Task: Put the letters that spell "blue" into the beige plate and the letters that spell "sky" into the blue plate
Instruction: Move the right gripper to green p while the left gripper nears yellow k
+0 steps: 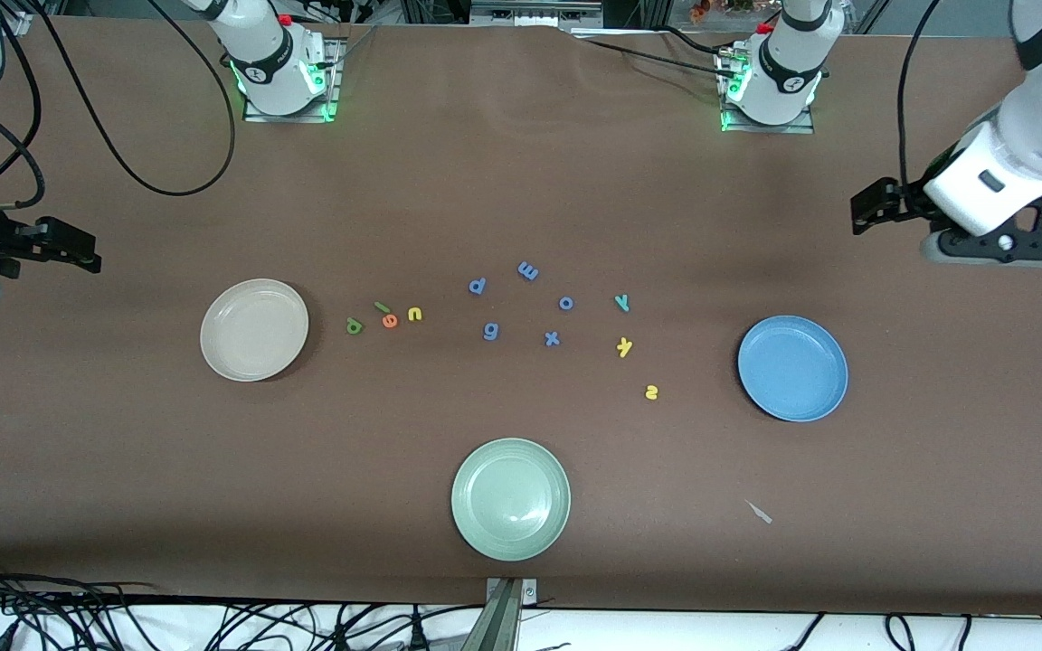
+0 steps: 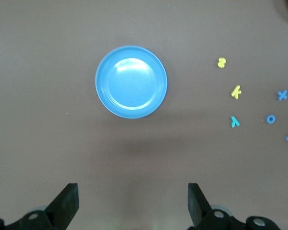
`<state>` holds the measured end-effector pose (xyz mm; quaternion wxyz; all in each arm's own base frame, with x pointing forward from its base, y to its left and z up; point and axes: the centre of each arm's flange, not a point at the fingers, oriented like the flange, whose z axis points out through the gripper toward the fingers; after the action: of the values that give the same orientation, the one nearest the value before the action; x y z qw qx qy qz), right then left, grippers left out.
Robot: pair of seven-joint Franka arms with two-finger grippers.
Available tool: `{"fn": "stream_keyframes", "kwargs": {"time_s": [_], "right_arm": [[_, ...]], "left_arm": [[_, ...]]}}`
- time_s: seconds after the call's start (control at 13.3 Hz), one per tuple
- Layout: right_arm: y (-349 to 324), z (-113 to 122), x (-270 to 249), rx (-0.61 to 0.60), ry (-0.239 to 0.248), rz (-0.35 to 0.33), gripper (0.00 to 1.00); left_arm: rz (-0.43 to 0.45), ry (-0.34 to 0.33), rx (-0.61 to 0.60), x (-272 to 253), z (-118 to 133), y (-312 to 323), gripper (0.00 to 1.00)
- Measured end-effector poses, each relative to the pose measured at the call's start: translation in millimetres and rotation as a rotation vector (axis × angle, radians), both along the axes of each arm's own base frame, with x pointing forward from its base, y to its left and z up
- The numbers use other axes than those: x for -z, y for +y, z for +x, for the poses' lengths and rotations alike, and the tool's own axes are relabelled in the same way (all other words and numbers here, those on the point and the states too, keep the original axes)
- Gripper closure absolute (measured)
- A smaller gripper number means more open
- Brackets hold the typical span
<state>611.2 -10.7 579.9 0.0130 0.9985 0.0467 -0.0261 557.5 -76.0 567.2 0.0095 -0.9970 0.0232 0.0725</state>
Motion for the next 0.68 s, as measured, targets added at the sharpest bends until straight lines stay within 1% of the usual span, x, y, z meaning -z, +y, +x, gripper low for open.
{"fn": "stream_keyframes", "kwargs": {"time_s": [0.23,0.38,0.53,0.6,0.68], "right_arm": [[5.0,2.1,4.4,-0.009,0.006,-0.001,0.0],[14.9,4.3,11.2,-0.027,0.019,-0.003,0.0],[34.7,6.6,26.4,-0.059,0.053,-0.002,0.0],[44.4,9.0,37.3,-0.073,0.072,-0.004,0.0],[51.3,12.3,50.1,-0.08,0.092,-0.005,0.0]], "left_arm": [[0.0,0.042,0.038,21.9,5.2,-19.5,0.0],[0.002,0.101,0.086,53.5,10.2,-46.9,0.0],[0.003,0.162,0.146,93.1,15.0,-82.1,0.0],[0.003,0.182,0.172,109.7,17.8,-98.6,0.0],[0.001,0.189,0.197,124.8,21.9,-115.0,0.0]]}}
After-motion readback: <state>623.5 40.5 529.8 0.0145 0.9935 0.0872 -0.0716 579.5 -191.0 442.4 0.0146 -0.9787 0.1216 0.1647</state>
